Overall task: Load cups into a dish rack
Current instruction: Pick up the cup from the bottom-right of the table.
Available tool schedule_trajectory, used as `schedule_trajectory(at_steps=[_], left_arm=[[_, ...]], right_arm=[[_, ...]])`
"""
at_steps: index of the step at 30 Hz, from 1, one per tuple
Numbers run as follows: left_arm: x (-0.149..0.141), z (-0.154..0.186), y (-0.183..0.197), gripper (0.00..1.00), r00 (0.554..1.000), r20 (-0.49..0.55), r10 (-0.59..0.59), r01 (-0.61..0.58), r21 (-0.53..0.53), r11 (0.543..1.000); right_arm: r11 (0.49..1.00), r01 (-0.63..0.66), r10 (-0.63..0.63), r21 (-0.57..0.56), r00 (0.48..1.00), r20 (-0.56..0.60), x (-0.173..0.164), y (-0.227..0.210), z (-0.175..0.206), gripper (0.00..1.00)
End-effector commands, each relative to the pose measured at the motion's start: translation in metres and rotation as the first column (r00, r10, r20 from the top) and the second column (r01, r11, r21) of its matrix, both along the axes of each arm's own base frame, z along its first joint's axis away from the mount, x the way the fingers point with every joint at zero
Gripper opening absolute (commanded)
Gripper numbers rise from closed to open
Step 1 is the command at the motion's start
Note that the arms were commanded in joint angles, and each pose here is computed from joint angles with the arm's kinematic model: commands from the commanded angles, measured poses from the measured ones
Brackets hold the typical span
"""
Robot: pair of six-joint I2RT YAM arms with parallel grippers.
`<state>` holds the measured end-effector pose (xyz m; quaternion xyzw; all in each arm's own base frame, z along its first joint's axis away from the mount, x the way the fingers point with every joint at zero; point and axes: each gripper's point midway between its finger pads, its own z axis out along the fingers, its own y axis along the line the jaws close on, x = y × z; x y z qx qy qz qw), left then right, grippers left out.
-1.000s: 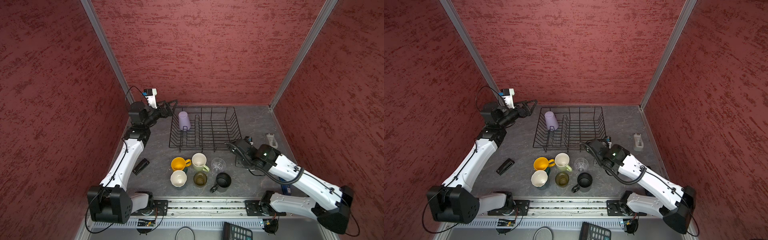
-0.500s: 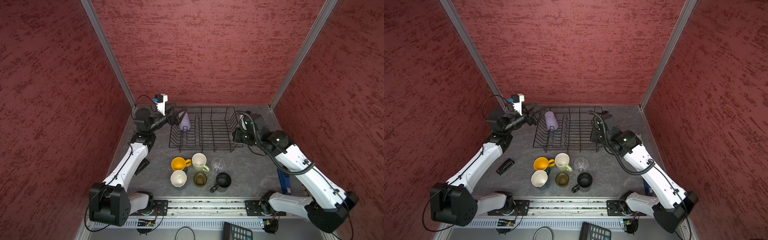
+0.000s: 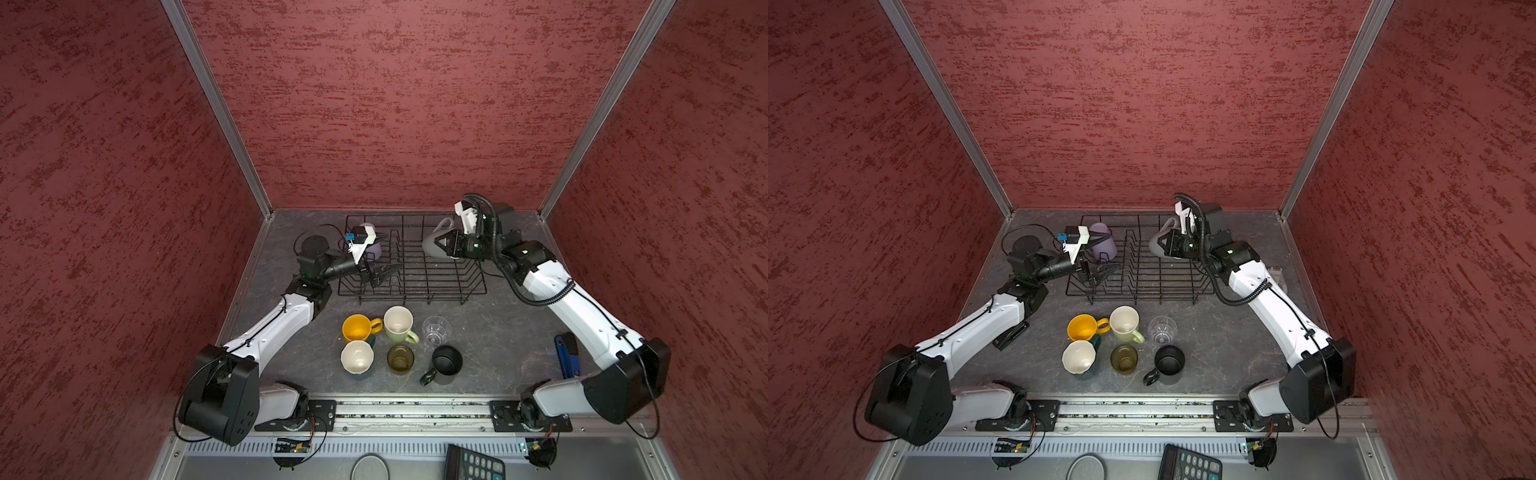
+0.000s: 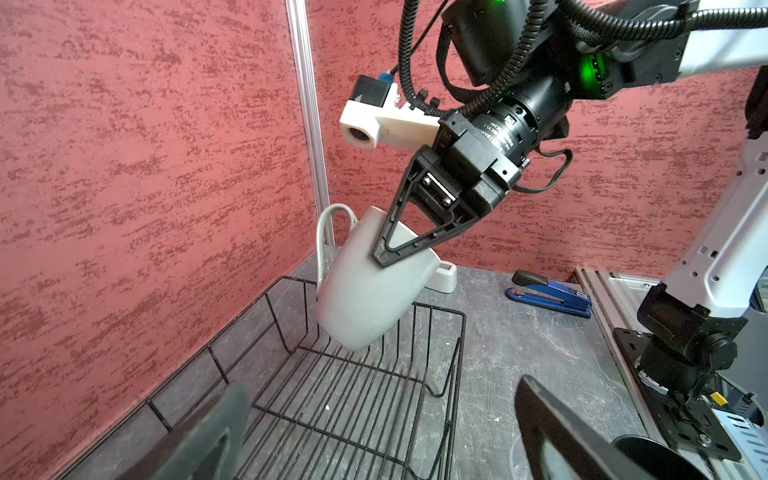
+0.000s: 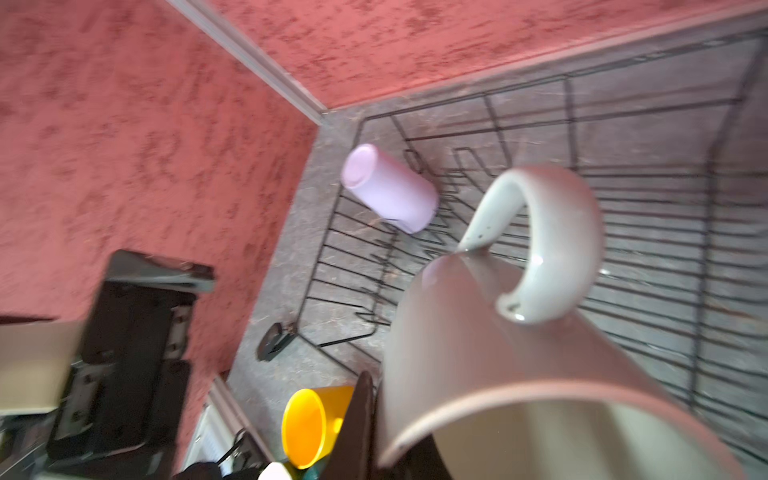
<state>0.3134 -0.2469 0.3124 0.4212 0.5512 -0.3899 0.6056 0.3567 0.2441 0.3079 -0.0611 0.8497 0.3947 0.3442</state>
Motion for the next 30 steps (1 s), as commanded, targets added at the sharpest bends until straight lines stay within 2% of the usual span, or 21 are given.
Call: schedule_trajectory(at_steps=[1, 4, 10, 14, 23, 30], left_arm=[[-0.008, 0.001, -0.006, 1.0, 0.993, 0.107, -0.048, 0.05, -0.014, 0.999], [-0.009, 0.003, -0.009, 1.0, 0.992, 0.114, -0.058, 0.064, -0.049, 0.997], [-0.005, 0.0, -0.016, 1.0, 0.989, 0.126, -0.075, 0.082, -0.054, 0.995], [0.002, 0.0, -0.017, 1.0, 0.99, 0.13, -0.057, 0.065, -0.06, 0.996], [0.005, -0.007, -0.021, 1.0, 0.989, 0.131, -0.073, 0.081, -0.058, 0.995], [0.002, -0.01, -0.025, 1.0, 0.98, 0.181, -0.083, 0.092, -0.038, 0.995]], right_arm=[[0.98, -0.161, 0.139, 0.114, 0.974, 0.177, -0.011, 0.021, 0.055, 0.0], [0.968, -0.208, 0.18, 0.144, 0.967, 0.183, -0.021, 0.025, 0.059, 0.0], [0.923, -0.307, 0.269, 0.231, 0.946, 0.182, -0.042, 0.033, 0.064, 0.0], [0.922, -0.311, 0.277, 0.232, 0.946, 0.166, -0.048, 0.032, 0.059, 0.0], [0.883, -0.35, 0.31, 0.314, 0.935, 0.172, -0.063, 0.034, 0.067, 0.0], [0.859, -0.363, 0.347, 0.362, 0.931, 0.111, -0.064, 0.039, 0.065, 0.0]])
